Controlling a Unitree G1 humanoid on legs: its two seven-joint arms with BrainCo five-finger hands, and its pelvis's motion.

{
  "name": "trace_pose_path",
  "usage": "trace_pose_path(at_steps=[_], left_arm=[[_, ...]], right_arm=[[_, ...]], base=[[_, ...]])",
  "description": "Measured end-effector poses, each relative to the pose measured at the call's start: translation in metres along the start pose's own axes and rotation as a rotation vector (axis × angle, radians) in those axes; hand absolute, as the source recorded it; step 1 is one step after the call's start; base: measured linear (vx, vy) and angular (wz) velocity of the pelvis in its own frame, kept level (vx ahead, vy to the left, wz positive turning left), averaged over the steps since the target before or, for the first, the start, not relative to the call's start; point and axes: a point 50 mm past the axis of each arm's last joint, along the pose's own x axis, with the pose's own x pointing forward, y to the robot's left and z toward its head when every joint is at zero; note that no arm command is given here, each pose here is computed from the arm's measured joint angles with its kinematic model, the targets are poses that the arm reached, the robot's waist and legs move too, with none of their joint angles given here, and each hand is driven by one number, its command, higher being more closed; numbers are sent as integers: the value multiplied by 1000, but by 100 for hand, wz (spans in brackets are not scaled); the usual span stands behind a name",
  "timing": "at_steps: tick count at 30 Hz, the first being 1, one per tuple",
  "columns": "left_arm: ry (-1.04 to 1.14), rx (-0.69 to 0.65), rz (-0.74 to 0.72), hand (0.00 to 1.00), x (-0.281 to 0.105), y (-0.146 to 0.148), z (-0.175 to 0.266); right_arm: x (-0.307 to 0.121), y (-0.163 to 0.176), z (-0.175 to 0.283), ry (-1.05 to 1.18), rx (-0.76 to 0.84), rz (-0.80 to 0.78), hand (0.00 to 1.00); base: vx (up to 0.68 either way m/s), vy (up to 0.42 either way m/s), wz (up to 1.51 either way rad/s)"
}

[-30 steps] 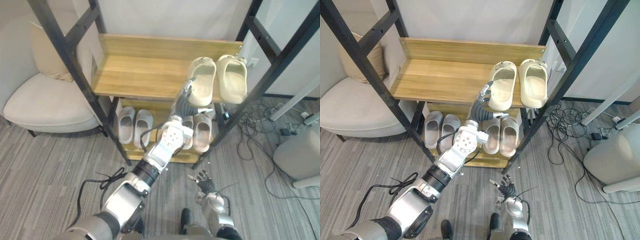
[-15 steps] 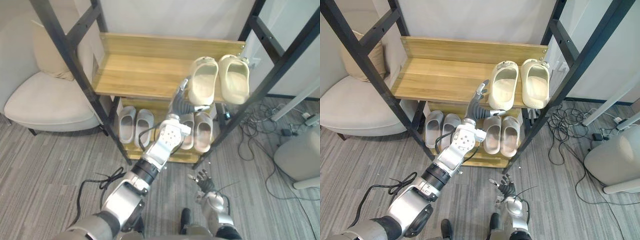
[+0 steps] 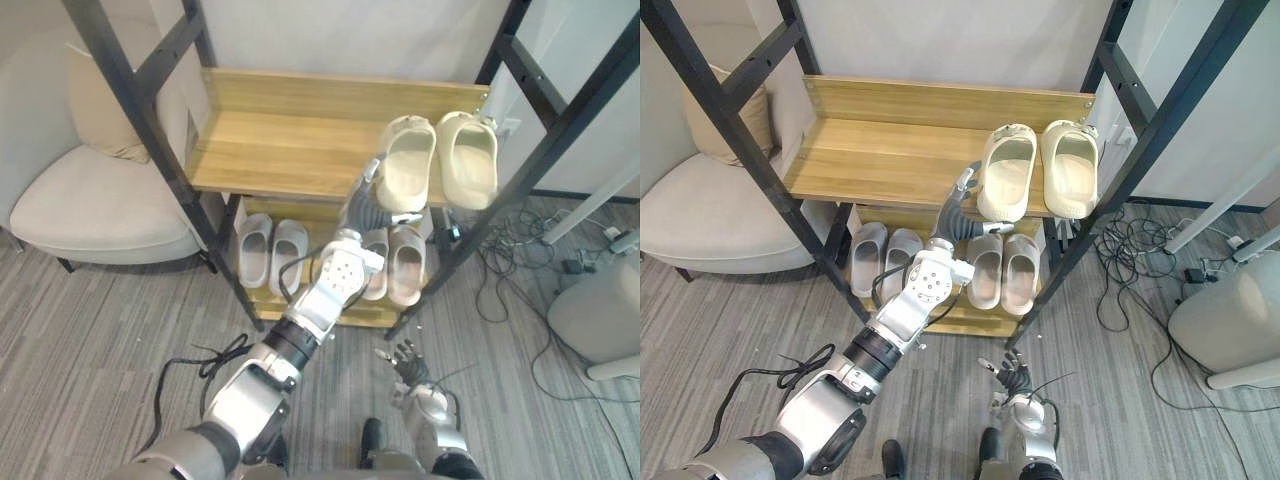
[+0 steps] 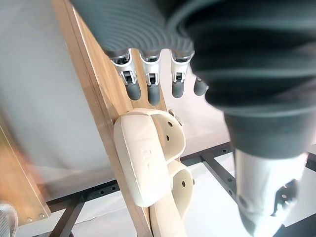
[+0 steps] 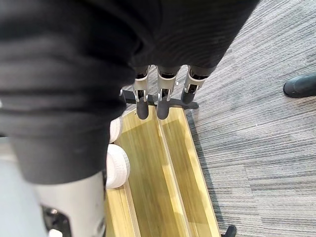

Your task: Organize the slippers on the shoe rack

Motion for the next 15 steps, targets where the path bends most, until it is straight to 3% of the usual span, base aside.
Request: trace_pose_path(at_steps=[15], left_arm=[[-2, -40, 3, 0, 9, 2, 7]], right_arm=[[4, -1, 10, -25, 24, -22, 0]], base=[[-4, 5, -4]])
